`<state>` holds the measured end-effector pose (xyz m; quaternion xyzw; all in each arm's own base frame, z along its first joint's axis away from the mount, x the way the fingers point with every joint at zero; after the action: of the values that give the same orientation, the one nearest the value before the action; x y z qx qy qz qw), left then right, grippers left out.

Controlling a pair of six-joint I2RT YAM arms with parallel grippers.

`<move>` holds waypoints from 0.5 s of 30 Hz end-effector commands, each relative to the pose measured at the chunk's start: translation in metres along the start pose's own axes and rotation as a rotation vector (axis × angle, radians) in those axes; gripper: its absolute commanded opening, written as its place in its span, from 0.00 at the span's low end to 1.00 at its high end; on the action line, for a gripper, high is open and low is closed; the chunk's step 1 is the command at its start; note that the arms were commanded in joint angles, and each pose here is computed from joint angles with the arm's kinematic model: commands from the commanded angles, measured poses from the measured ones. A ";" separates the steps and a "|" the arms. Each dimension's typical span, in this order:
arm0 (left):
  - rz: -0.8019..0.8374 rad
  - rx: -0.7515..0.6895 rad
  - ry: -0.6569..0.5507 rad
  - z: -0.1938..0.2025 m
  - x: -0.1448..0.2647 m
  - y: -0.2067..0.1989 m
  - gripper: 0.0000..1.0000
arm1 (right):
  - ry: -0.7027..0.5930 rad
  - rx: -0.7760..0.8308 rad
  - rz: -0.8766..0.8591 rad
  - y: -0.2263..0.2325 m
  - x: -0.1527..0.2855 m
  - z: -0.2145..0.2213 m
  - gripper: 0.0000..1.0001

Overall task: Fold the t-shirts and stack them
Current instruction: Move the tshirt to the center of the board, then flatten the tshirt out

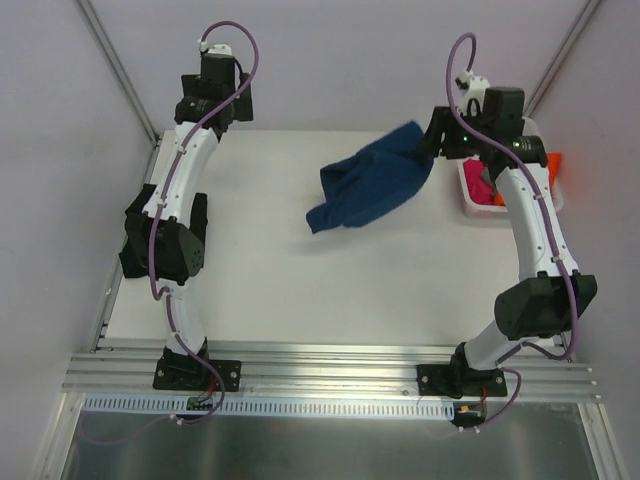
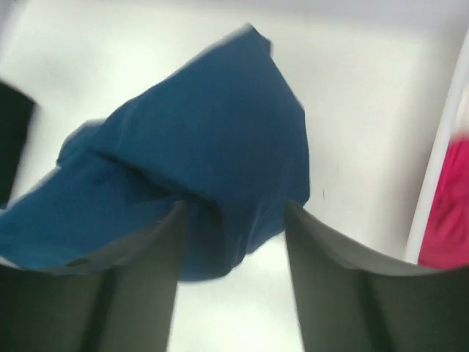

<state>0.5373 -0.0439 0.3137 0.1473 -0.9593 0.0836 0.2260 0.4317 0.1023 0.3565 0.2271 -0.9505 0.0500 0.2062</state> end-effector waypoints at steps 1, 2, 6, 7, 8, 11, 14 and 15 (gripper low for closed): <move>0.063 0.053 -0.023 -0.012 0.014 -0.012 0.99 | 0.261 -0.050 -0.044 0.001 0.001 0.097 0.70; 0.085 0.056 -0.017 -0.013 0.015 -0.014 0.99 | 0.269 -0.049 -0.044 0.004 0.002 0.104 0.81; 0.103 0.064 0.001 -0.011 0.012 -0.011 0.99 | 0.217 -0.024 -0.049 0.010 -0.002 0.084 0.86; 0.102 0.063 0.008 -0.008 0.011 -0.010 0.99 | 0.210 0.002 -0.069 0.017 -0.007 0.077 0.86; 0.100 0.062 0.014 -0.007 0.010 -0.008 0.99 | 0.176 0.022 -0.075 0.019 -0.008 0.058 0.84; 0.092 0.067 0.025 -0.004 0.009 -0.005 0.99 | 0.165 0.025 -0.136 0.035 -0.028 0.045 0.80; 0.086 0.067 0.017 -0.008 0.014 -0.001 0.99 | 0.213 0.047 -0.210 0.058 -0.058 0.057 0.74; 0.083 0.063 0.015 -0.009 0.015 0.001 0.99 | 0.223 0.065 -0.219 0.063 -0.066 0.059 0.74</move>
<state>0.5381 -0.0504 0.3040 0.1145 -0.9562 0.1102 0.2459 0.4262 0.1465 0.2961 0.2909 -0.9080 0.0710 0.2931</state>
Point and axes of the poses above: each gripper's point midway between its finger pads, its own x axis back along the fingers, its own y axis along the line the jaws close on, z = x × y, the point moved 1 cm from there along x, back along the fingers, and after that the axes turned 14 degrees about x, right-handed, at the moved point
